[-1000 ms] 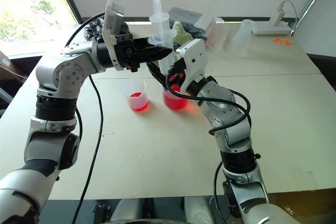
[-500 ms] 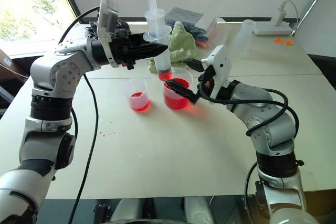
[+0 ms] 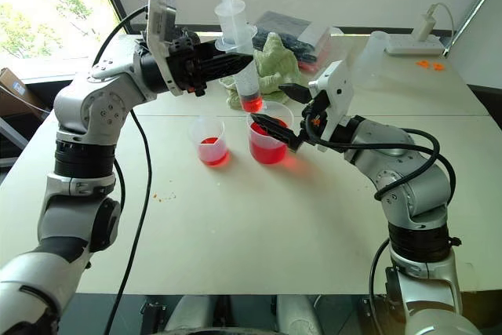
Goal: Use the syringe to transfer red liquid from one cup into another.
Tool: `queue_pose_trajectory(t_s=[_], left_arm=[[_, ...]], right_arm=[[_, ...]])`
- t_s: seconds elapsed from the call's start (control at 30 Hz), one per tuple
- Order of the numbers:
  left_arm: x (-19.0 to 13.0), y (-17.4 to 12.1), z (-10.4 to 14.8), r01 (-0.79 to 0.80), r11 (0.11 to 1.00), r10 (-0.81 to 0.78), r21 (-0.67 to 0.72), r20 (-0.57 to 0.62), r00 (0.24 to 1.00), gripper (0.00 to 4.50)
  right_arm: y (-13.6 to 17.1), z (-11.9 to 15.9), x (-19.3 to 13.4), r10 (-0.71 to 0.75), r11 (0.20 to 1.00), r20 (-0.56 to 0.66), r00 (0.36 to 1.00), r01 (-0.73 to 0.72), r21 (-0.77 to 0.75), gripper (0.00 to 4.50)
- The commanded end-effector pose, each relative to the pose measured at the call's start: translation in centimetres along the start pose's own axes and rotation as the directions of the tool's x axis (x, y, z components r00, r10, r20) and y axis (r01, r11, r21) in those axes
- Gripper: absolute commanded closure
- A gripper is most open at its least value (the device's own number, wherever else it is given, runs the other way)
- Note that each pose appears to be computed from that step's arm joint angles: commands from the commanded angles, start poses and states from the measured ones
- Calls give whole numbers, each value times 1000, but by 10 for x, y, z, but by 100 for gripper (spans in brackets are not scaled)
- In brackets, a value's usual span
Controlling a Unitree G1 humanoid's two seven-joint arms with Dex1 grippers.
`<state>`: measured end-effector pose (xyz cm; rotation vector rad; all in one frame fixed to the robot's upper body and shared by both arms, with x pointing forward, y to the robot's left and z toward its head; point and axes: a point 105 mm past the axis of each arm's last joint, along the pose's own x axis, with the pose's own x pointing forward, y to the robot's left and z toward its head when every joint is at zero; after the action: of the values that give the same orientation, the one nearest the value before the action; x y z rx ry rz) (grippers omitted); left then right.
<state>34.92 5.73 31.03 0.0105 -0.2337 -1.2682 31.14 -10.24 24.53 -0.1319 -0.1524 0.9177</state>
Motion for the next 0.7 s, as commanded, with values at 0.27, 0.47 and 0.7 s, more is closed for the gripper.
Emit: queue_pose_trajectory(t_s=[0.27, 0.47, 0.7], left_arm=[[-13, 2, 45, -1, 1000, -1, 29, 90, 996, 284], [-38, 5, 62, -57, 993, 52, 107, 49, 997, 284], [-56, -9, 59, -67, 997, 66, 39, 20, 998, 284]], right_arm=[[1, 19, 1, -1, 999, 65, 998, 4, -45, 3], [3, 18, 4, 14, 999, 68, 998, -11, -41, 3], [7, 16, 10, 35, 999, 74, 997, -33, -34, 3]])
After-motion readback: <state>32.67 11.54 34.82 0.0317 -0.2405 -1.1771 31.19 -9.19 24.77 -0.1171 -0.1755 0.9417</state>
